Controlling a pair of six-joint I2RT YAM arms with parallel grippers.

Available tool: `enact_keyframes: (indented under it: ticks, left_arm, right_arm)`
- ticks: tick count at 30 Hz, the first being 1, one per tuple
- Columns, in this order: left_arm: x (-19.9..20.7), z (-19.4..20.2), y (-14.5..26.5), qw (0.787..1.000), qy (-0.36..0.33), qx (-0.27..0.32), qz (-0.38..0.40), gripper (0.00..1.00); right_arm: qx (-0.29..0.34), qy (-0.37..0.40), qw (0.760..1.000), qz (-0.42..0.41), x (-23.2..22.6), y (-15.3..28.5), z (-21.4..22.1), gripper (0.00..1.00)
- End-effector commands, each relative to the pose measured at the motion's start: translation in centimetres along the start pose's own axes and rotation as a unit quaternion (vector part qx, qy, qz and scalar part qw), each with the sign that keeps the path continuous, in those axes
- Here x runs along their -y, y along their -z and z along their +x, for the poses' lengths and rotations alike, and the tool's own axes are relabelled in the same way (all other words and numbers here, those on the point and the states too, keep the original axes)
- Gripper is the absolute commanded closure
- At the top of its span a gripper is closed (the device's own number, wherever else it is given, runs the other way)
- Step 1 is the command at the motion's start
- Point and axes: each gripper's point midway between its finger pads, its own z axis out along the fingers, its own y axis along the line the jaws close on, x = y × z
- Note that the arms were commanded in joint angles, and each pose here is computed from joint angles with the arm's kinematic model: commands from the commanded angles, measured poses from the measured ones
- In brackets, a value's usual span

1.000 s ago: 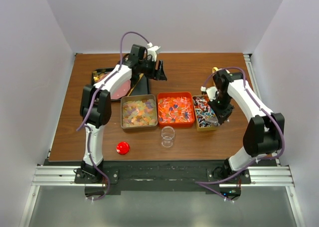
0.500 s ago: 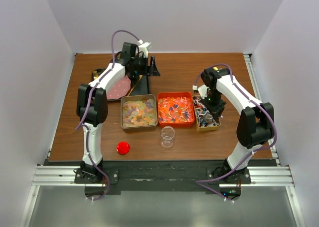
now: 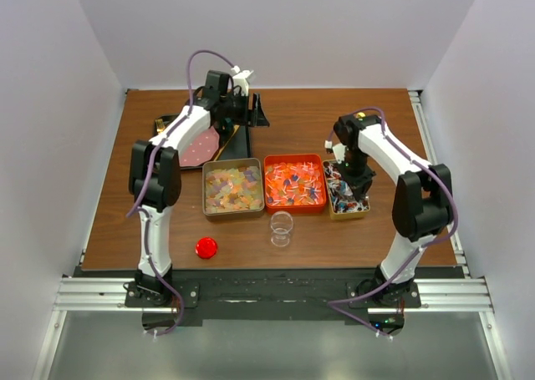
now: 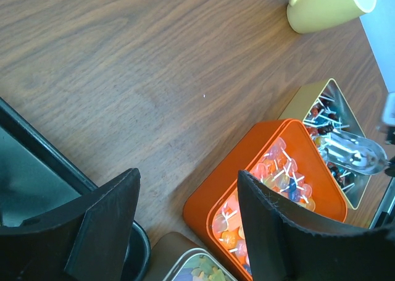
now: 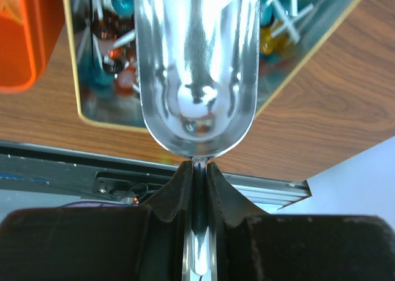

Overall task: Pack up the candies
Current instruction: Scoop the fake candies from the storage box.

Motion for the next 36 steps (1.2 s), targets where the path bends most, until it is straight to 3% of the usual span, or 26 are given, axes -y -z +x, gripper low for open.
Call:
enact_keyframes:
  ticks: [1, 11, 15, 21, 30, 36]
  left_arm:
    - [0.5, -1.7, -0.3, 1.0, -0.01, 0.023, 0.014, 0.31]
    - [0.1, -0.9, -0.6, 1.0, -0.006, 0.014, 0.011, 0.31]
    - [0.0, -0.8, -0.6, 1.0, -0.01, 0.013, 0.008, 0.31]
    - [0.0, -0.7, -0.2, 1.0, -0.017, 0.011, 0.003, 0.31]
    - [0.0, -1.1, 0.8, 0.999, -0.042, 0.014, -0.013, 0.31]
    - [0.1, -1.1, 1.4, 0.998, -0.06, 0.012, -0.019, 0.31]
  right_arm:
    - [0.027, -0.014, 1.0, 0.001, -0.2, -0.3, -2.8, 1.0]
    - [0.032, 0.005, 0.999, 0.017, 0.6, -1.5, -6.1, 1.0]
    - [0.062, 0.012, 0.998, 0.024, 1.1, -0.7, -8.7, 1.0]
    - [0.07, 0.037, 0.997, 0.002, 0.2, -2.3, -8.4, 1.0]
    - [0.181, 0.01, 0.983, 0.021, 0.4, -3.6, -10.8, 1.0]
    - [0.216, 0.002, 0.976, 0.027, 0.3, -3.5, -10.0, 1.0]
